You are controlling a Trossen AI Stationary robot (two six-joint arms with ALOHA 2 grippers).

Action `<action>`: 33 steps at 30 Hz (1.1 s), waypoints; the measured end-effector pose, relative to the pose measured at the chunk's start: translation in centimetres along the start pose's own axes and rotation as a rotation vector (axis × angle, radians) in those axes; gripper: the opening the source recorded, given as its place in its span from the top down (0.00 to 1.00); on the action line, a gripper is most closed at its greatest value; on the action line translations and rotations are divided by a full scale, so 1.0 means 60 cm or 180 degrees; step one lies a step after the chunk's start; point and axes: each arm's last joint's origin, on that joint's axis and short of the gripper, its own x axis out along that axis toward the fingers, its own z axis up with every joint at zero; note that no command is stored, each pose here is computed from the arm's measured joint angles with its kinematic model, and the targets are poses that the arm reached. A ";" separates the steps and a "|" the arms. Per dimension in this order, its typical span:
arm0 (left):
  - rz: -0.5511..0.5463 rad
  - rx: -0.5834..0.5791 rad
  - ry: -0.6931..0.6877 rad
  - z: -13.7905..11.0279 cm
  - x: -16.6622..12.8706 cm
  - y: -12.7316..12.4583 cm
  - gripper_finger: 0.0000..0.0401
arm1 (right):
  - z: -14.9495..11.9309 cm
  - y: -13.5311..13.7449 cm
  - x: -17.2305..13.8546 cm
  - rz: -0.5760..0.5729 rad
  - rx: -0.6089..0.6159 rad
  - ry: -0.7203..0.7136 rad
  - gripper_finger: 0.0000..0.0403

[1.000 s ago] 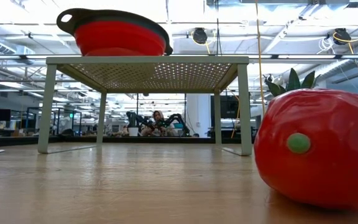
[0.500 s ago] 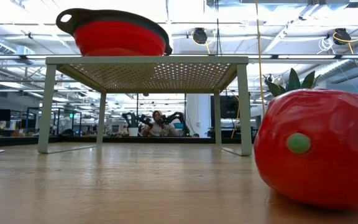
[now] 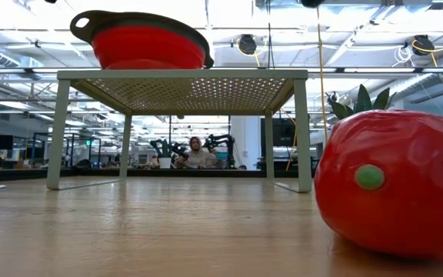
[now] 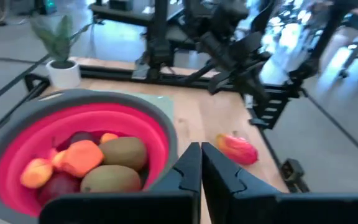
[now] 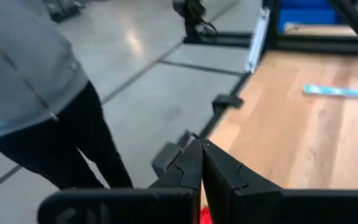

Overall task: Pick & Place Fruit
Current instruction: Put the mango into the strainer bowl on the shelf

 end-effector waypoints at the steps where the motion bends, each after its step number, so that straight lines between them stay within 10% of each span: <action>1: -0.0054 0.0014 -0.0029 -0.005 -0.003 0.001 0.98 | -0.002 -0.001 0.002 -0.0044 0.0020 0.0033 1.00; 33: -0.0424 -0.0012 -0.0238 -0.143 0.018 0.020 0.96 | -0.074 -0.023 0.049 -0.0115 0.0313 0.0691 0.93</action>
